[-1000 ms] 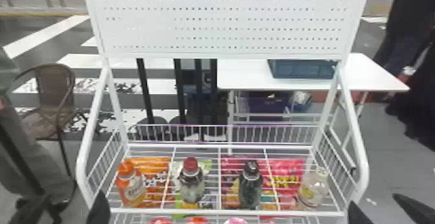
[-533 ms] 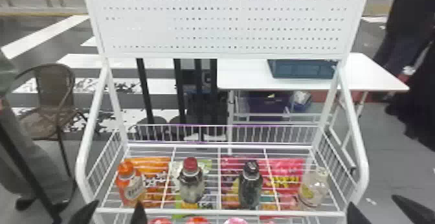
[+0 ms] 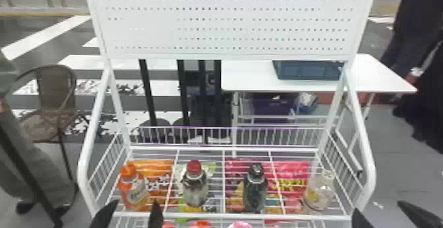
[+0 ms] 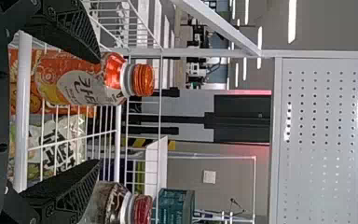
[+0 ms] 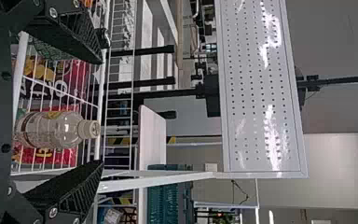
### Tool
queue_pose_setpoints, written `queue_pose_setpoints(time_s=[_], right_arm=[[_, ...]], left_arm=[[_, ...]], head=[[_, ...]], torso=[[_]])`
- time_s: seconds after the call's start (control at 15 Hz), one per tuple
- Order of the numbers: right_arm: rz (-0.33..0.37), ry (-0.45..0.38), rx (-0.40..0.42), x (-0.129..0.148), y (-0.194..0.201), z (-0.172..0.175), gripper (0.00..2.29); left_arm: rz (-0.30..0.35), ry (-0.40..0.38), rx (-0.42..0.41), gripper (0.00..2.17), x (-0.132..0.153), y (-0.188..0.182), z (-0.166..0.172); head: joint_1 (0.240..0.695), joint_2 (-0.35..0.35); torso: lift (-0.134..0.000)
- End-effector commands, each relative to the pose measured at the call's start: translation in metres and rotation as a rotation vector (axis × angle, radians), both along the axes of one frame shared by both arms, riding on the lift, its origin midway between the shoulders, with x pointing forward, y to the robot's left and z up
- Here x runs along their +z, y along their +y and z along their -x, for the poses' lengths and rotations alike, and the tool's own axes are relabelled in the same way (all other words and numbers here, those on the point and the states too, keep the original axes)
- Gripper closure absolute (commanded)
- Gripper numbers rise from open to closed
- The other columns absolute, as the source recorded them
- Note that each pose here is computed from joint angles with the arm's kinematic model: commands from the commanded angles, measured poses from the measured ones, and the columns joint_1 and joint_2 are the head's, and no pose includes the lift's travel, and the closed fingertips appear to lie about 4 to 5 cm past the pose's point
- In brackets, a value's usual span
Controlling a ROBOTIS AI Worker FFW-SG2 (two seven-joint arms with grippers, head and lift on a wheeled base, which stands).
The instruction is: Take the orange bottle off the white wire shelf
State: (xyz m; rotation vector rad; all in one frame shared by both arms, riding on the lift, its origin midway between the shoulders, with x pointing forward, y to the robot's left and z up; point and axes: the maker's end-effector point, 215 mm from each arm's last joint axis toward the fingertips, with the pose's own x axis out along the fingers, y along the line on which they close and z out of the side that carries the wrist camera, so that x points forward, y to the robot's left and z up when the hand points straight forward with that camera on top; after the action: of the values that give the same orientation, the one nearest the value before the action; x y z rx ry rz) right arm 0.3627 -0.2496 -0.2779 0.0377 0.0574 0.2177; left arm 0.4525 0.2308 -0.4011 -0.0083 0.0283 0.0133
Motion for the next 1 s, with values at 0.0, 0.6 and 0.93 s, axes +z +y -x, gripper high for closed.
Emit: queue_pose_setpoints(time_s=[0.0, 0.6, 0.93], right_arm=[[0.0, -0.002, 0.001, 0.001, 0.0, 0.0, 0.14], [0.01, 0.004, 0.0, -0.002, 0.0, 0.001, 0.14], [0.011, 0.006, -0.001, -0.003, 0.001, 0.002, 0.14]], left_arm=[[-0.031, 0.012, 0.022, 0.15, -0.012, 0.008, -0.015], [-0.07, 0.04, 0.07, 0.15, -0.036, 0.033, -0.058], [-0.057, 0.021, 0.066, 0.17, -0.025, 0.031, -0.075]], head=[[0.499, 0.0], [0.499, 0.0], [0.499, 0.0]], torso=[[0.0], [0.0], [0.0]])
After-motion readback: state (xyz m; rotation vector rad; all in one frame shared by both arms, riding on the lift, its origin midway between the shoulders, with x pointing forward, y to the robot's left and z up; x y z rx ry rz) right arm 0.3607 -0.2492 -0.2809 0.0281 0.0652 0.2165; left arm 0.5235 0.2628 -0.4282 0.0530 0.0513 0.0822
